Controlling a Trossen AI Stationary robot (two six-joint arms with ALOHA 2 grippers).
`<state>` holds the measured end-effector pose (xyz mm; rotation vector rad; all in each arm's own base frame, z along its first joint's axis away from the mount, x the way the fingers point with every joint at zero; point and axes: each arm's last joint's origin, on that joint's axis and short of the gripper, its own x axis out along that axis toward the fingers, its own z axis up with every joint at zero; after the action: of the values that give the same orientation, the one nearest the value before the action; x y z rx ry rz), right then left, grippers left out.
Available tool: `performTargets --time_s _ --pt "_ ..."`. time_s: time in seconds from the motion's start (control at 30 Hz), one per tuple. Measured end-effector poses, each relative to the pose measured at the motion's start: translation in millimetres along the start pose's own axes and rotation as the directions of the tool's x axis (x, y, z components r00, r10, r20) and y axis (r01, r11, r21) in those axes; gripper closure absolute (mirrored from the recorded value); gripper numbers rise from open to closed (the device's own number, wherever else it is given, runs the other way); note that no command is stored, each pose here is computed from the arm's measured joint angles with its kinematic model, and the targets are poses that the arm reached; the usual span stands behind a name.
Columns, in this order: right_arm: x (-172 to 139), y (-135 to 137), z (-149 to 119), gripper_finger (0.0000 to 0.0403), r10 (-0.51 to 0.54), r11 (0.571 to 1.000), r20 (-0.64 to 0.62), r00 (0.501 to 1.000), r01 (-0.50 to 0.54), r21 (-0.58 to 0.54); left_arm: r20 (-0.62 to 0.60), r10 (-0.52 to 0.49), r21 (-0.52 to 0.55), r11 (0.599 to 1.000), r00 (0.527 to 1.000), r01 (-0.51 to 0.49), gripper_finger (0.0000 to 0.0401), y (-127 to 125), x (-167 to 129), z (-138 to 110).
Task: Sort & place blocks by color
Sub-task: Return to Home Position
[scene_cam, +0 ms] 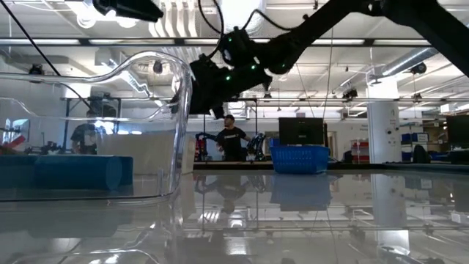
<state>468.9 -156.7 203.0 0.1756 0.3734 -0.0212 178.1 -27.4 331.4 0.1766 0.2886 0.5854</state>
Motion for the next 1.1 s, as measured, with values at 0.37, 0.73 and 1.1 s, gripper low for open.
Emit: performTargets --time_s 0.37,0.73,1.1 --pt "-77 67 -7 0.0269 0.091 0.973 -0.009 0.996 -0.091 -0.213 -0.162 -0.338 0.105 0.928 0.927 0.357 0.0222 -8 -3 -59" --pt "-175 88 -62 0.0294 0.104 0.957 0.118 0.987 -0.067 -0.283 0.051 -0.402 0.078 0.914 0.914 0.398 0.0319 8 -11 -102" --pt "-250 102 -87 0.0325 0.101 0.94 0.266 0.959 -0.004 -0.341 0.197 -0.43 0.024 0.901 0.881 0.434 0.0395 28 -31 -124"
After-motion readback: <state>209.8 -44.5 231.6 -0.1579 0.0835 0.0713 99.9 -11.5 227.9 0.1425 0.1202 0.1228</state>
